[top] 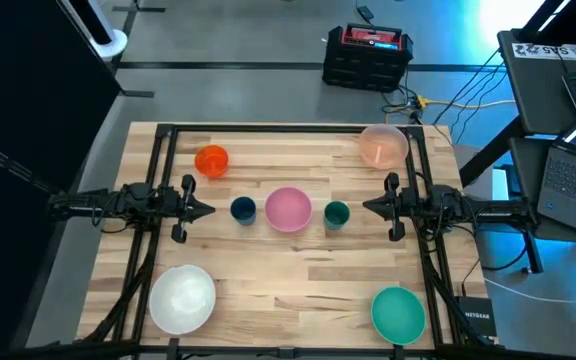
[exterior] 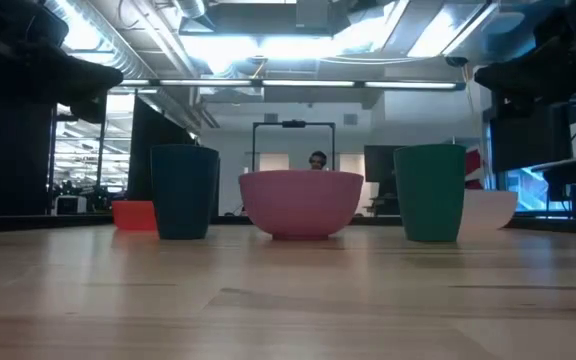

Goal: Nest bowls inside each other
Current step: Move the pink bowl to the top center of the table

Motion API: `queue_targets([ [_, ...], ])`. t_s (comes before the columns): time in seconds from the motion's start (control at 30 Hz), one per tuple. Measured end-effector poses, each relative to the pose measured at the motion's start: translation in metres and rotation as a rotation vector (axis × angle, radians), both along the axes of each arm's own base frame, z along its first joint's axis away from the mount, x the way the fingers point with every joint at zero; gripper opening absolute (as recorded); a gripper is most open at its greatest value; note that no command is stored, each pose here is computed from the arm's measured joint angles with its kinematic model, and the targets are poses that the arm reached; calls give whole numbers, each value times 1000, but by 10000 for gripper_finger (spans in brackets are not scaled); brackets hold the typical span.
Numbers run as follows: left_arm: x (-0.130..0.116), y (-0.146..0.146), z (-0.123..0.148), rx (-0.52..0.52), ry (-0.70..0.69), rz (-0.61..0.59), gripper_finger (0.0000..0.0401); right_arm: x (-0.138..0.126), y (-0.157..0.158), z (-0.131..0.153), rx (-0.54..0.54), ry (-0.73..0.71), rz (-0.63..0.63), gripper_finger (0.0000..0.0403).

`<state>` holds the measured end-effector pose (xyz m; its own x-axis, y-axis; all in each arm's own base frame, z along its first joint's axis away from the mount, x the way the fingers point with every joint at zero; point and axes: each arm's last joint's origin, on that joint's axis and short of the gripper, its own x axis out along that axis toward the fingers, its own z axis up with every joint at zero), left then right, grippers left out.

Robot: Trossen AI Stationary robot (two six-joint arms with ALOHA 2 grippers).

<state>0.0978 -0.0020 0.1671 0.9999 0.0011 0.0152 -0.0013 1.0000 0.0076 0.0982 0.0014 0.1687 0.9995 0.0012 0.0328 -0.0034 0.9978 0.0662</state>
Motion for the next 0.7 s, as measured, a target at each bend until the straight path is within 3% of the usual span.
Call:
queue_targets([
  [0.27, 0, 0, 2, 19, -19, 0, 0, 0, 0, 0, 0, -1, 0, 0],
  [0.47, -3, 2, 29, -93, -249, 32, 0, 0, 0, 0, 0, 0, 0, 0],
  [0.6, 2, 9, 55, -120, -127, 166, 0, 0, 0, 0, 0, 1, 0, 0],
  [0.7, 23, 15, 85, -122, -15, 232, 0, 0, -1, -1, -1, 13, -27, 0],
])
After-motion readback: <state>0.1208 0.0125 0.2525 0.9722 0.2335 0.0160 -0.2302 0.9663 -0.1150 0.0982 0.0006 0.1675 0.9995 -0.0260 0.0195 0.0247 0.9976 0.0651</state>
